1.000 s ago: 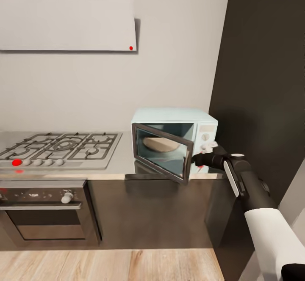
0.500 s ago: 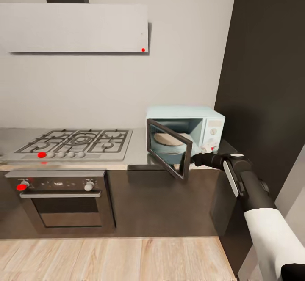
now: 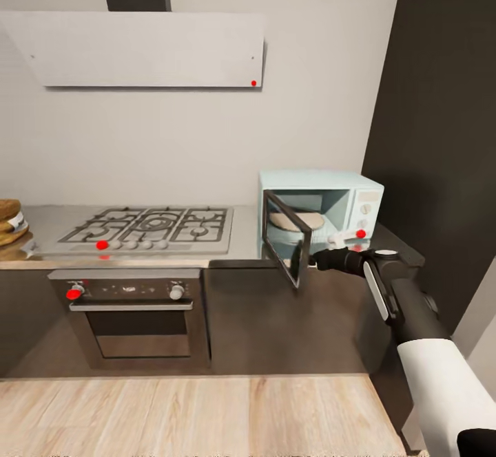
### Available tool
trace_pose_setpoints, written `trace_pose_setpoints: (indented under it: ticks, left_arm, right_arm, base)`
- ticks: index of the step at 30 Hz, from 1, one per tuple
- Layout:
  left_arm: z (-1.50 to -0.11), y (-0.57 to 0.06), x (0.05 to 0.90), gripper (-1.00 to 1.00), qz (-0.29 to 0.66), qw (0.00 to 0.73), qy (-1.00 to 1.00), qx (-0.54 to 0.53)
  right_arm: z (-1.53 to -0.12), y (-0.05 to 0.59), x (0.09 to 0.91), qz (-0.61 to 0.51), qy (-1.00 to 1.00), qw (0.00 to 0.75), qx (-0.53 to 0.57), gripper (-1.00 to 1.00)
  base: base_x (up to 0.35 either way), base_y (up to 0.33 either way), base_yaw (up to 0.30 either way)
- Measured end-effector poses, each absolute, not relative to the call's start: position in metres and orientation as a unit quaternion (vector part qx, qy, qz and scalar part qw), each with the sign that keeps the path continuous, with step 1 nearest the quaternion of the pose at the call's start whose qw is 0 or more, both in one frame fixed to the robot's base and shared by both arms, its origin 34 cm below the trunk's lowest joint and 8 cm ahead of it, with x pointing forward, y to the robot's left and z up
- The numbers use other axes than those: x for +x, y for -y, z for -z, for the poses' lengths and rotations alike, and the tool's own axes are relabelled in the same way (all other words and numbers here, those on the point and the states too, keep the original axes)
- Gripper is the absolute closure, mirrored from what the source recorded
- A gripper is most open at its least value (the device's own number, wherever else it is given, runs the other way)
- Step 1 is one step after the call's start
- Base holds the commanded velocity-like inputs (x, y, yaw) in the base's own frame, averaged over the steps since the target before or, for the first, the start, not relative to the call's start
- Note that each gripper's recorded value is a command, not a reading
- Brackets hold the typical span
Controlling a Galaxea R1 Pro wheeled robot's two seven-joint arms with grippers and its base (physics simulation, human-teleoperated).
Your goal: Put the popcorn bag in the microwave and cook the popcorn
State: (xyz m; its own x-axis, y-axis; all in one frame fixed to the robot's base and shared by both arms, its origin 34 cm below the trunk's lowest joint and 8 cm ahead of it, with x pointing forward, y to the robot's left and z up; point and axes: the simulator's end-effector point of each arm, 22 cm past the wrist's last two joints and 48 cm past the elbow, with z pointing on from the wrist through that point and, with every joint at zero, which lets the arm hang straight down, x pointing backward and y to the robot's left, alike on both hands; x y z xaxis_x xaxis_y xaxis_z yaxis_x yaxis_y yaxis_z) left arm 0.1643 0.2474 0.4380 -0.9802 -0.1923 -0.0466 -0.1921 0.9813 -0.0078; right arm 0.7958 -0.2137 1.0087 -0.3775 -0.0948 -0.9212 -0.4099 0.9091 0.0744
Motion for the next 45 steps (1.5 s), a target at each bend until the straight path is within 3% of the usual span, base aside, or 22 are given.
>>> trace_pose_setpoints:
  ticks: [10, 22, 27, 39, 45]
  left_arm:
    - [-0.438, -0.248, 0.164, -1.0, 0.002, 0.024, -0.995, -0.097]
    - [-0.438, -0.247, 0.164, -1.0, 0.002, 0.023, -0.995, -0.096]
    - [-0.438, -0.247, 0.164, -1.0, 0.002, 0.023, -0.995, -0.096]
    - [-0.438, -0.248, 0.164, -1.0, 0.001, 0.023, -0.995, -0.096]
    - [-0.438, -0.248, 0.164, -1.0, 0.001, 0.023, -0.995, -0.096]
  right_arm:
    - [-1.009, 0.218, 0.796, -0.143, -0.817, 0.536, -0.153, -1.0]
    - [-1.011, 0.267, 0.806, -0.084, -0.823, 0.55, -0.112, -1.0]
    - [-1.01, 0.333, 0.808, -0.037, -0.831, 0.552, -0.05, -1.0]
    - [-0.862, 0.378, 0.791, -0.001, -0.901, 0.433, 0.015, -1.0]
    - [-0.704, 0.368, 0.717, -0.025, -0.947, 0.32, 0.023, -1.0]
  base:
    - [-0.105, 0.29, 0.0]
    - [-0.058, 0.148, 0.0]
    - [-0.001, 0.002, 0.0]
    - [0.0, 0.0, 0.0]
    - [0.0, 0.0, 0.0]
